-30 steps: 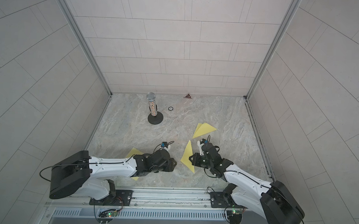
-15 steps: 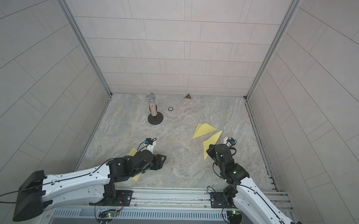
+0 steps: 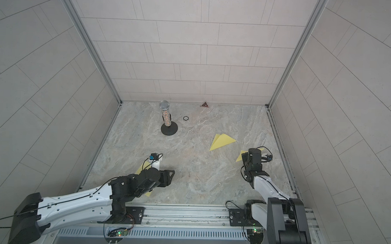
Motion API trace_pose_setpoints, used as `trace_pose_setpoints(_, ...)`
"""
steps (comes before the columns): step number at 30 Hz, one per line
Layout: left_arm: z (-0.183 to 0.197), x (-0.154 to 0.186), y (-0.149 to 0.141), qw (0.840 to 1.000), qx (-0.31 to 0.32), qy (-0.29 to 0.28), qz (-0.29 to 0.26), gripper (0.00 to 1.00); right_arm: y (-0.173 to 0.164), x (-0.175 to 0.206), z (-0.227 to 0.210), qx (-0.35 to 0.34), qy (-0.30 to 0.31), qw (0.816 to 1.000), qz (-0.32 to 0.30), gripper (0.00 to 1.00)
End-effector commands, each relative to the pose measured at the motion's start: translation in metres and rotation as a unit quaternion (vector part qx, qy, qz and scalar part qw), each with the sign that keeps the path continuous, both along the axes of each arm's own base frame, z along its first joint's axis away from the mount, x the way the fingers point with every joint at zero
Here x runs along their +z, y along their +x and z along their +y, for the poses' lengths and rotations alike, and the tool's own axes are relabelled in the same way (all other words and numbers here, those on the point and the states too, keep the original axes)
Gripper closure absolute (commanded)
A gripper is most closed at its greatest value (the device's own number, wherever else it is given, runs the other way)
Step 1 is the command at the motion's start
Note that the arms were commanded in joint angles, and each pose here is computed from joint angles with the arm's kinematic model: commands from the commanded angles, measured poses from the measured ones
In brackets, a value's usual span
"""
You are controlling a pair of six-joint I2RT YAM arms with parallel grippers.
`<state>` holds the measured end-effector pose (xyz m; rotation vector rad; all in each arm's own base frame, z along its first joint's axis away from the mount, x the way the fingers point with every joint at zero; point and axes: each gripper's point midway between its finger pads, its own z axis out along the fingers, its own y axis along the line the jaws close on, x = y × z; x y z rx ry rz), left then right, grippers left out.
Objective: Fold the square paper diagonally
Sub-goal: Place the paper at the center of the board.
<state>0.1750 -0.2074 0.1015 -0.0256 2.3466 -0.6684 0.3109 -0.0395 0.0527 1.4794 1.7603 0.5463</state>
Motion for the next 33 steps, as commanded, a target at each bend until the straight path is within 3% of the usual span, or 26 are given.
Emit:
trace_pose_setpoints(1,0.013,-0.012,0.002,0.999,0.023,0.022,0.006,0.37,0.041,0.026,0.001,0.029,0.005,0.997,-0.071,0.92)
trace_pose_setpoints(5,0.024,-0.021,0.005,0.998,0.049,0.041,0.024,0.37,0.063,0.009,-0.012,0.004,0.024,0.996,-0.082,0.91)
trace_pose_setpoints(9,0.03,-0.029,0.008,0.996,0.061,0.048,0.043,0.37,0.073,-0.012,-0.017,-0.009,0.028,0.998,-0.047,0.84)
trace_pose_setpoints(12,0.032,-0.032,0.01,0.995,0.066,0.05,0.054,0.37,0.074,-0.025,-0.016,-0.001,0.029,0.999,-0.014,0.7)
trace_pose_setpoints(17,0.03,-0.034,0.013,0.994,0.063,0.06,0.063,0.38,0.062,-0.036,-0.013,0.017,0.02,0.998,0.063,0.37)
trace_pose_setpoints(22,0.033,-0.035,0.014,0.993,0.067,0.074,0.068,0.39,0.032,-0.037,-0.016,0.008,0.014,0.989,0.147,0.2)
trace_pose_setpoints(27,0.044,-0.035,0.015,0.99,0.082,0.089,0.069,0.39,0.021,-0.024,-0.008,0.032,0.022,0.982,0.185,0.16)
trace_pose_setpoints(33,0.061,-0.04,0.02,0.984,0.102,0.096,0.106,0.39,0.023,0.012,0.007,0.111,0.0,0.979,0.17,0.15)
